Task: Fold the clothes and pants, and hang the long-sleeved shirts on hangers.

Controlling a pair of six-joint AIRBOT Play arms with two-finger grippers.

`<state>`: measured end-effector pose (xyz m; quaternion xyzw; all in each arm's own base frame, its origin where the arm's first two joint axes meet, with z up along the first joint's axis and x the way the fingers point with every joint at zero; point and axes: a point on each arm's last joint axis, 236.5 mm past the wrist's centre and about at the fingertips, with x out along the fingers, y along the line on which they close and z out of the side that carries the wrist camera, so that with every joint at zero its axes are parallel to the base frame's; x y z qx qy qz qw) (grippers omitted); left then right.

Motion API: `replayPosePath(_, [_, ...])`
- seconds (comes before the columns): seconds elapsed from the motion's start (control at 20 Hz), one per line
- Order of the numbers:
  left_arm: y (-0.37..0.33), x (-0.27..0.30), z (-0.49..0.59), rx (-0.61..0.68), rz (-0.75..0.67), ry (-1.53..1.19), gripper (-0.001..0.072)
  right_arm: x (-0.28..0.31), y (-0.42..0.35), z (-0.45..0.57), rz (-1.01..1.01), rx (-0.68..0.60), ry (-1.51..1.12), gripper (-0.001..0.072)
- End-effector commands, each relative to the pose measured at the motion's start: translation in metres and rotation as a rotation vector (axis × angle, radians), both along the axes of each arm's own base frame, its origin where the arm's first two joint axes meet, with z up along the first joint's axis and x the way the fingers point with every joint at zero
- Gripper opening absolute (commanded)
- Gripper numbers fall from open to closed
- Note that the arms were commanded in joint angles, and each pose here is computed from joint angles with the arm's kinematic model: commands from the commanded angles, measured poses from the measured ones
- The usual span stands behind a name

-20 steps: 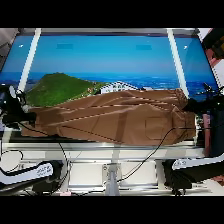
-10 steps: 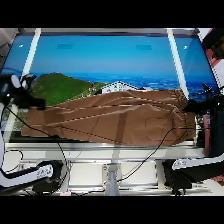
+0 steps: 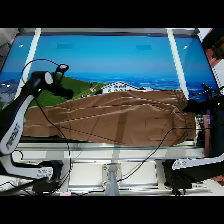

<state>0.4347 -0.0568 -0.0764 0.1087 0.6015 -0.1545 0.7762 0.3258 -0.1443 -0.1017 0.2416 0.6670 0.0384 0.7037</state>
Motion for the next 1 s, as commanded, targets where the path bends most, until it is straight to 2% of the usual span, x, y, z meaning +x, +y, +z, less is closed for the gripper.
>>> replayPosePath(0.0, [-0.014, 0.004, -0.015, -0.062, -0.057, 0.085, 0.0472, 0.0, 0.001, 0.001, 0.002, 0.003, 0.001, 0.0044])
replayPosePath(0.25, [0.01, -0.016, -0.013, -0.062, -0.169, 0.225, 0.0472, -0.001, 0.001, 0.001, 0.002, 0.004, 0.002, 0.0045])
replayPosePath(0.35, [0.018, -0.02, -0.011, -0.066, -0.172, 0.242, 0.0472, -0.001, 0.001, 0.001, 0.002, 0.005, 0.002, 0.0044])
replayPosePath(0.55, [0.007, -0.036, 0.002, -0.199, -0.215, 0.294, 0.0475, -0.001, 0.002, 0.001, 0.003, 0.006, 0.004, 0.0045])
replayPosePath(0.65, [0.008, -0.029, 0.001, -0.182, -0.305, 0.244, 0.0572, -0.001, 0.002, 0.001, 0.003, 0.008, 0.005, 0.0045])
replayPosePath(0.7, [0.008, -0.022, 0.0, -0.173, -0.328, 0.212, 0.0591, -0.002, 0.003, 0.001, 0.004, 0.011, 0.007, 0.0045])
replayPosePath(0.8, [0.006, -0.011, -0.002, -0.153, -0.379, 0.157, 0.0589, -0.003, 0.004, 0.001, 0.007, 0.016, 0.012, 0.0045])
replayPosePath(0.95, [0.003, -0.022, -0.016, -0.171, -0.393, 0.219, 0.0587, -0.003, 0.004, 0.002, 0.007, 0.017, 0.012, 0.0045])
